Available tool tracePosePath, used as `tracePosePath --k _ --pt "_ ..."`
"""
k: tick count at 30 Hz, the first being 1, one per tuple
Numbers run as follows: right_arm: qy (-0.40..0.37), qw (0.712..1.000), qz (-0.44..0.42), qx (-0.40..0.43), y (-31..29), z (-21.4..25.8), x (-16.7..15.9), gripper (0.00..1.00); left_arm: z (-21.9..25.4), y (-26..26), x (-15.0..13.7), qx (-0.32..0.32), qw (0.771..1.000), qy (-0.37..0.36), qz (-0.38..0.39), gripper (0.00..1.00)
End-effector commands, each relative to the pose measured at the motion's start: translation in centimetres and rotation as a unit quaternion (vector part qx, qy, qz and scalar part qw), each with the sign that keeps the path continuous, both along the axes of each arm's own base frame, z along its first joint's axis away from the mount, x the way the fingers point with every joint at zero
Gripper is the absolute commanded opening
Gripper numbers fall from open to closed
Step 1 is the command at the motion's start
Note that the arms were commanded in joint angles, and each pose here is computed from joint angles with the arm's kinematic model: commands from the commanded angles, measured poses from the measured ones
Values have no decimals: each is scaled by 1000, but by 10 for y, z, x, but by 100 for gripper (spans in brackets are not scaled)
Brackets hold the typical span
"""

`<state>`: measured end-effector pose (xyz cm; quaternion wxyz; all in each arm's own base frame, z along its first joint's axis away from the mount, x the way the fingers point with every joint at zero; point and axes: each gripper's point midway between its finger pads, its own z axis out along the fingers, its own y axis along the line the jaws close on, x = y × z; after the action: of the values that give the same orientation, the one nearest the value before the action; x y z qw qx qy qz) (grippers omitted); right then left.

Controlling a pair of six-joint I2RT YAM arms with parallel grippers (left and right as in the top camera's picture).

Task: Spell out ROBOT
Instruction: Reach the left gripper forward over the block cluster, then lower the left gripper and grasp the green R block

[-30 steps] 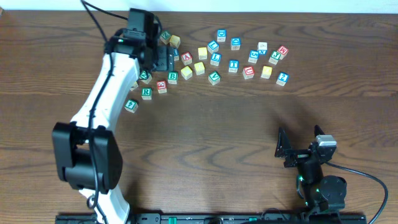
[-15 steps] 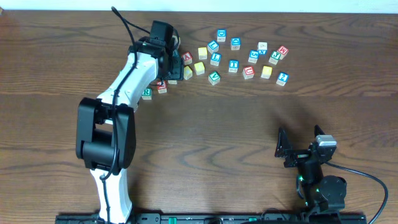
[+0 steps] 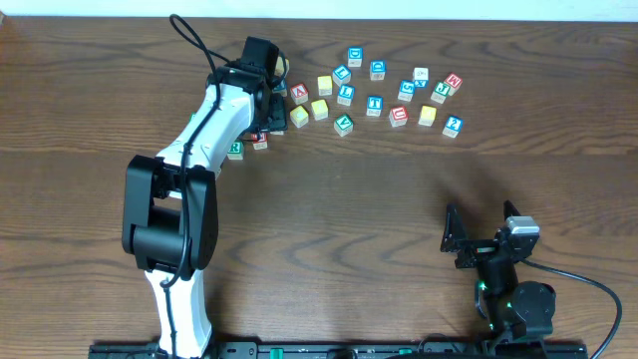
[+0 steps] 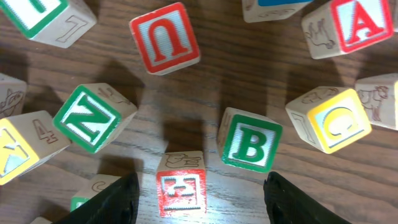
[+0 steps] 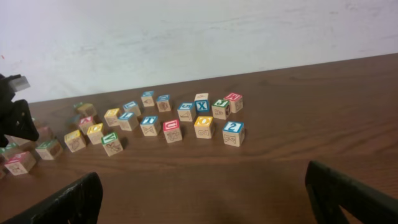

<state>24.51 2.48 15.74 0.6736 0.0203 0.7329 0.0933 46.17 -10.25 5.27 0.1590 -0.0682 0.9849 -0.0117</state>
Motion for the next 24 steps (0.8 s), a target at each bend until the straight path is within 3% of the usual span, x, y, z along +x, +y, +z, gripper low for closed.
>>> tracePosePath --k 1,11,24 --pt "-1 1000 -2 -7 -1 -1 0 99 5 7 6 13 1000 -10 23 64" --pt "-1 1000 -2 -7 -1 -1 0 99 -1 41 -13 40 997 38 48 63" --pt "-1 1000 -2 -7 -1 -1 0 99 -12 56 -29 -6 996 85 -42 62"
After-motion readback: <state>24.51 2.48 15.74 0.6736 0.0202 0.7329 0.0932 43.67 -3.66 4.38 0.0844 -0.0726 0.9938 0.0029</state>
